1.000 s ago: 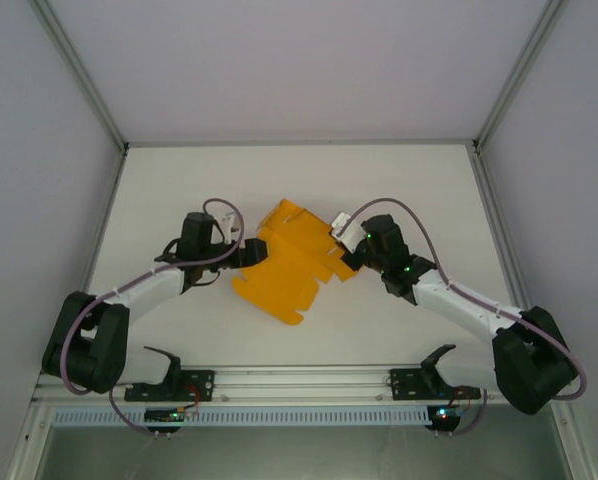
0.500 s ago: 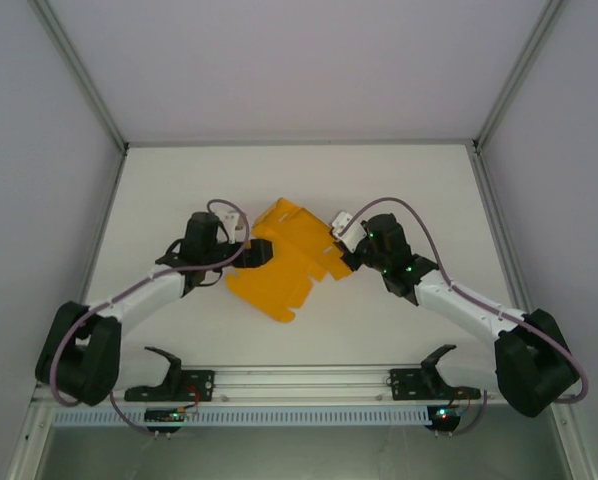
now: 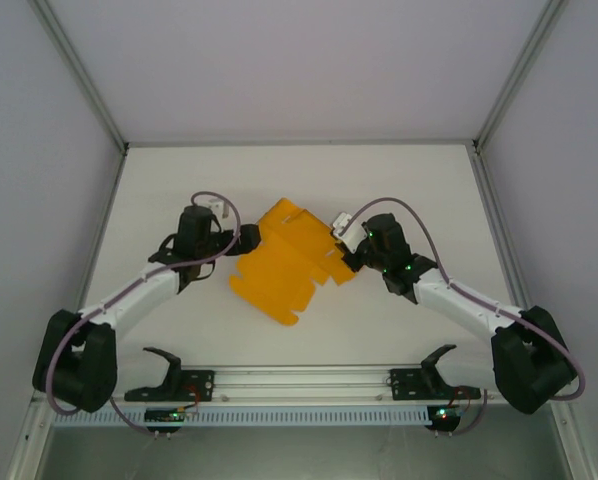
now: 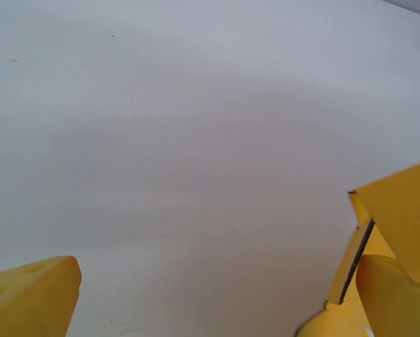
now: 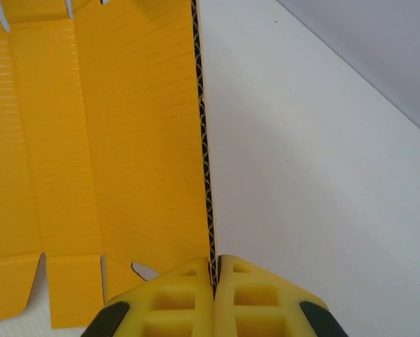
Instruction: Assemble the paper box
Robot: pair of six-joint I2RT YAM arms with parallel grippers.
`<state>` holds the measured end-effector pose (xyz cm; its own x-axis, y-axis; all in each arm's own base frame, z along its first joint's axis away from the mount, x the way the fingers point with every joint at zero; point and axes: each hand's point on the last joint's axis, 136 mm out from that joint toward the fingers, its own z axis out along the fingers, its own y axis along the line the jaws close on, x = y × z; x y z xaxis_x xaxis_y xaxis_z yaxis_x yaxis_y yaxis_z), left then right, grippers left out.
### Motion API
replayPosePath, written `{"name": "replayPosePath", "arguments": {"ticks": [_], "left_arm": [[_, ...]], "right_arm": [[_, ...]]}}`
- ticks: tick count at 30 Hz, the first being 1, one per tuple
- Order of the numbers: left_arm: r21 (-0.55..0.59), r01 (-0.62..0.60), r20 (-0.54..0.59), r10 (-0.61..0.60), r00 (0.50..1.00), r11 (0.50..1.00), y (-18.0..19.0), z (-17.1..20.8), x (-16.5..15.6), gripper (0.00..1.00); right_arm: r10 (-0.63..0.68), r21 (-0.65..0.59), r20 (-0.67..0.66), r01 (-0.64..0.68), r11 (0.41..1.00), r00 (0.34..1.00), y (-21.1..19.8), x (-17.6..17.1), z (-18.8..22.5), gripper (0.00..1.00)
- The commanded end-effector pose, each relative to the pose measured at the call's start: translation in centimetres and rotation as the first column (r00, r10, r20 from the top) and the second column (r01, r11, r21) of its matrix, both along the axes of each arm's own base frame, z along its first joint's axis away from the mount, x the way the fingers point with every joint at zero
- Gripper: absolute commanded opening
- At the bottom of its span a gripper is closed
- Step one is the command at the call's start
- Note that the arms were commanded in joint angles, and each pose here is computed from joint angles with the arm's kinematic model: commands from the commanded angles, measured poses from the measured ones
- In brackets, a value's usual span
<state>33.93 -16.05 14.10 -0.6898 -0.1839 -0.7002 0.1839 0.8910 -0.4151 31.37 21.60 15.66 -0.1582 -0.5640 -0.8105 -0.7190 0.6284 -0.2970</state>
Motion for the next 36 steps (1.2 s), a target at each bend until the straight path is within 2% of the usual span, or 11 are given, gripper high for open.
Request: {"name": "replayPosePath", "arguments": {"ticks": [1,4,7,14,19,23,29,32,36], "left_arm": [[-0.007,-0.077,0.029,0.077,0.997,0.997,0.8,0.8,1.4,1.00],[-0.032,-0.068,0.064,0.070,0.996,0.997,0.7,1.5,1.3,1.00],[-0.009,-0.115,0.081,0.115,0.990,0.993,1.9,1.9,1.3,1.00],[0.027,-0.179,0.037,0.178,0.983,0.984,3.5,0.7,1.6,1.00],[-0.034,-0.014,0.019,0.015,1.000,0.999,0.4,0.2,1.5,1.00],[-0.079,0.117,-0.010,-0.118,0.993,0.990,-1.9,-0.7,0.7,0.99],[-0.206,0.298,0.055,-0.293,0.954,0.932,-5.1,0.1,-1.1,0.97],[-0.199,0.320,0.060,-0.315,0.947,0.926,-5.6,-0.2,-1.4,0.97],[-0.161,0.320,0.069,-0.313,0.947,0.933,-5.7,-0.9,-1.0,0.90]], "right_arm": [[-0.004,0.030,0.009,0.004,1.000,1.000,0.5,0.5,1.3,0.00],[-0.020,0.016,0.003,0.020,1.000,1.000,0.2,0.6,1.0,0.00],[-0.020,0.012,-0.002,0.020,1.000,1.000,0.2,0.6,1.0,0.00],[-0.005,0.016,-0.012,0.005,1.000,1.000,0.6,0.6,0.7,0.00],[-0.001,0.017,-0.013,0.001,1.000,1.000,0.8,0.7,0.7,0.00],[0.007,0.032,-0.005,-0.006,0.999,1.000,1.0,0.8,1.2,0.00],[0.053,0.073,-0.027,-0.051,0.996,0.998,1.8,0.0,1.4,0.00],[0.052,0.081,-0.012,-0.051,0.995,0.999,1.9,0.2,1.8,0.00],[0.068,0.095,-0.003,-0.068,0.993,0.998,2.2,0.1,2.4,0.00]]}}
